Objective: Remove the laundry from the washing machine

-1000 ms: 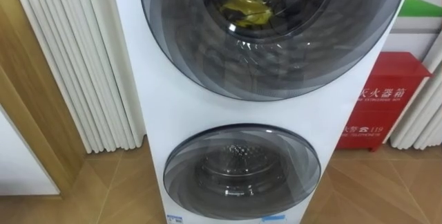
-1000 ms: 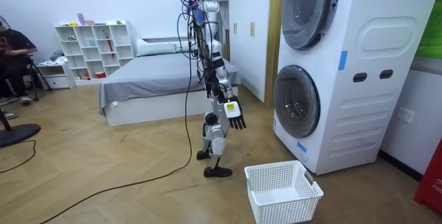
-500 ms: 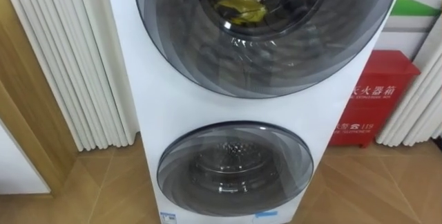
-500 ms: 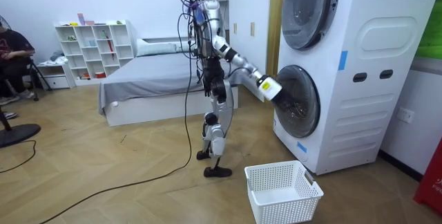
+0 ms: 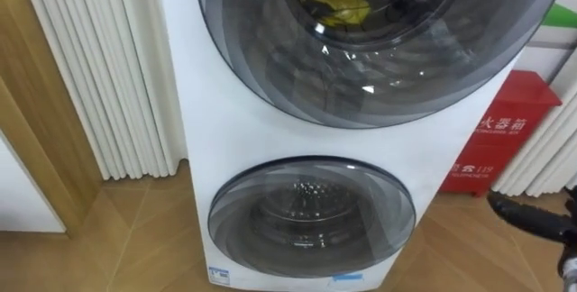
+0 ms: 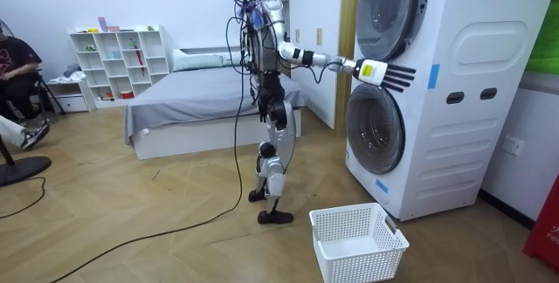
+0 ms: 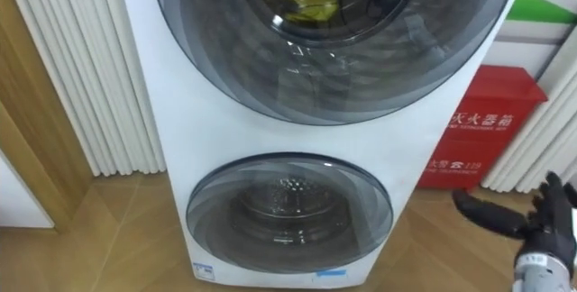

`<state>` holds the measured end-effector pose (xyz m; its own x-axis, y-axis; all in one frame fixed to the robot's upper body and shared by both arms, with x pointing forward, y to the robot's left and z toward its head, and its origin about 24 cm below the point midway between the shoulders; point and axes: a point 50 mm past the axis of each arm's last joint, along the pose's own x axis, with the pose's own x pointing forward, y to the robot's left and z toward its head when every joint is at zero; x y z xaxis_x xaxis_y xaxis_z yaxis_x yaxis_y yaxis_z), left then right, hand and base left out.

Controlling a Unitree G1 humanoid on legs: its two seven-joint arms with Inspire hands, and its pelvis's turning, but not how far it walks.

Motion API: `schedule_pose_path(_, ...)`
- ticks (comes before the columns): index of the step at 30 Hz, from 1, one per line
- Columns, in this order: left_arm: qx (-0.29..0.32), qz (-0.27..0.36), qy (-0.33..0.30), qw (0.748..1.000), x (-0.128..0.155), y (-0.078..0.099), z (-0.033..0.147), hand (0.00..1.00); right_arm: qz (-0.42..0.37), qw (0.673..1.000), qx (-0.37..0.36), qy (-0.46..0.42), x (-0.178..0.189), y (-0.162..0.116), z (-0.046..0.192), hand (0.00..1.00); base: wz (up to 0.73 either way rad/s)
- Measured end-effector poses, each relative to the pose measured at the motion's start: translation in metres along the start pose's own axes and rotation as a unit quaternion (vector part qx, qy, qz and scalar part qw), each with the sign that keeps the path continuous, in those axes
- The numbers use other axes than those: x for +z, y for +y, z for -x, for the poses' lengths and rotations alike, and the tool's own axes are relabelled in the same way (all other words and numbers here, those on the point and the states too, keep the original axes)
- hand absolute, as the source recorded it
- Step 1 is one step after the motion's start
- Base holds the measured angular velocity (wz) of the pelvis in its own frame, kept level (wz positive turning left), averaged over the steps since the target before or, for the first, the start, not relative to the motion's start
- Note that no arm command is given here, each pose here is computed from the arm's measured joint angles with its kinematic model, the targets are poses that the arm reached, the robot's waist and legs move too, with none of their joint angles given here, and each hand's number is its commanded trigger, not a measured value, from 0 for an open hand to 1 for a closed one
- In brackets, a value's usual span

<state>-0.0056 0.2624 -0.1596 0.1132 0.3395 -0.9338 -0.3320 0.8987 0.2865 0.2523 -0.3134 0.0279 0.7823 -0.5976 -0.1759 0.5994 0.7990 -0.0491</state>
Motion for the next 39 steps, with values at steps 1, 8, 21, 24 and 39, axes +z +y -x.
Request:
schedule_pose_path(1,0.001,0.0,0.002,1.0,-0.001,0.001,0.0,0.0,-0.011,1.0,0.011,-0.021,0.013,0.008,-0.002,0.0,0.0)
schedule_pose_path(8,0.0,-0.007,0.011,1.0,-0.005,0.0,0.001,0.0,-0.033,0.996,0.043,-0.064,0.042,0.035,-0.009,0.0,0.04)
schedule_pose_path(21,-0.002,-0.016,0.026,1.0,-0.004,-0.003,0.0,0.0,-0.055,0.991,0.075,-0.092,0.074,0.052,-0.016,0.0,0.02)
schedule_pose_path(24,-0.002,-0.016,0.027,1.0,-0.004,-0.003,0.0,0.0,-0.06,0.989,0.083,-0.105,0.084,0.056,-0.018,0.0,0.01)
schedule_pose_path(39,-0.001,-0.016,0.014,1.0,0.003,0.002,0.0,0.0,-0.037,0.99,0.053,-0.128,0.112,0.044,-0.032,0.0,0.04)
